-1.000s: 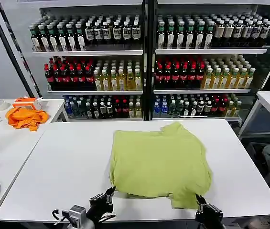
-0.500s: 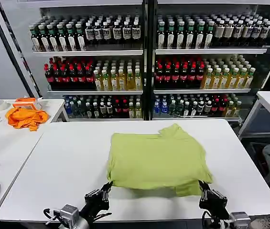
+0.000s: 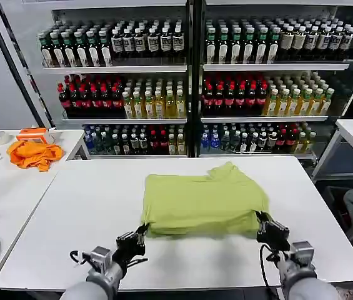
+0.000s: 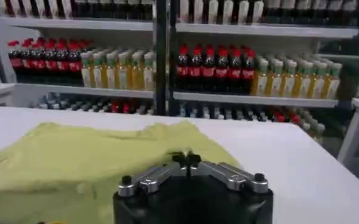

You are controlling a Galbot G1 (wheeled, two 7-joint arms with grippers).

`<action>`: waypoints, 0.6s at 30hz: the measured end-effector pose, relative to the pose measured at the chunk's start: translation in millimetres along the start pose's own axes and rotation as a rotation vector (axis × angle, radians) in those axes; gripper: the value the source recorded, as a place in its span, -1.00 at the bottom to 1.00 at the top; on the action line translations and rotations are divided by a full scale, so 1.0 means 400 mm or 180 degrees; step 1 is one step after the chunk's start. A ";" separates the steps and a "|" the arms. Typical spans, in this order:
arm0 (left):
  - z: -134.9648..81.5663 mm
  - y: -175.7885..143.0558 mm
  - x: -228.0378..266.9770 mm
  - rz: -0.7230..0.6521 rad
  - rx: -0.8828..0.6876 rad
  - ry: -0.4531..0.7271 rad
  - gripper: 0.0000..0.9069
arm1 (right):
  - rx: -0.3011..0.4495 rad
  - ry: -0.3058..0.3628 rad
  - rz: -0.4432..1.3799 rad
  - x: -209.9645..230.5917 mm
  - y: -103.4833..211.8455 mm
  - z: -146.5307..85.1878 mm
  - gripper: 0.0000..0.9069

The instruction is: Fold and organize the clothes.

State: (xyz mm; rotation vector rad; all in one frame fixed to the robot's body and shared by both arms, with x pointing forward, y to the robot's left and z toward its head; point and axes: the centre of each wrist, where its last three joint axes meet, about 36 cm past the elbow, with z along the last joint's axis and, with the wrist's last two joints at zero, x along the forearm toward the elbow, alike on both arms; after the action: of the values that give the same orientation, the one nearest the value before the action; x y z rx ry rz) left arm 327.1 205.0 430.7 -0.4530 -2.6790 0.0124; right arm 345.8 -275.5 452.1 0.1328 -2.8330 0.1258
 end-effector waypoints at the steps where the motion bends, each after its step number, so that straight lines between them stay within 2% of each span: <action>1: 0.000 0.004 -0.014 -0.0009 -0.0012 -0.0008 -0.96 | 0.0008 0.0006 0.0006 -0.013 -0.003 0.002 -1.00; 8: -0.006 0.022 -0.103 -0.0059 -0.0101 -0.0052 -0.96 | 0.0048 0.0077 0.0036 -0.078 -0.011 0.026 -1.00; 9: -0.006 0.024 -0.114 -0.0066 -0.0113 -0.0055 -0.96 | 0.0055 0.0092 0.0041 -0.085 -0.011 0.030 0.38; 10: -0.005 0.025 -0.125 -0.0072 -0.0126 -0.0053 -0.96 | 0.0064 0.0111 0.0044 -0.093 -0.010 0.034 1.00; 11: -0.004 0.025 -0.134 -0.0076 -0.0136 -0.0053 -0.71 | 0.0072 0.0128 0.0046 -0.099 -0.009 0.037 1.00; 12: -0.003 0.026 -0.143 -0.0081 -0.0145 -0.0049 -0.27 | 0.0080 0.0143 0.0048 -0.104 -0.008 0.040 1.00; 13: -0.001 0.026 -0.152 -0.0086 -0.0156 -0.0046 1.00 | 0.0087 0.0157 0.0053 -0.110 -0.008 0.045 1.00; 18: 0.003 0.027 -0.178 -0.0120 -0.0202 -0.0033 1.00 | 0.0121 0.0157 0.0061 -0.118 -0.007 0.053 1.00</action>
State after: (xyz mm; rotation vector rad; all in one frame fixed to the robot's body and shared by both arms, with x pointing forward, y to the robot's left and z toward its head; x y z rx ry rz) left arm 391.1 192.8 400.1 -0.4231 -2.7038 -0.0816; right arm 384.8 -276.7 418.0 0.1092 -2.7840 0.1848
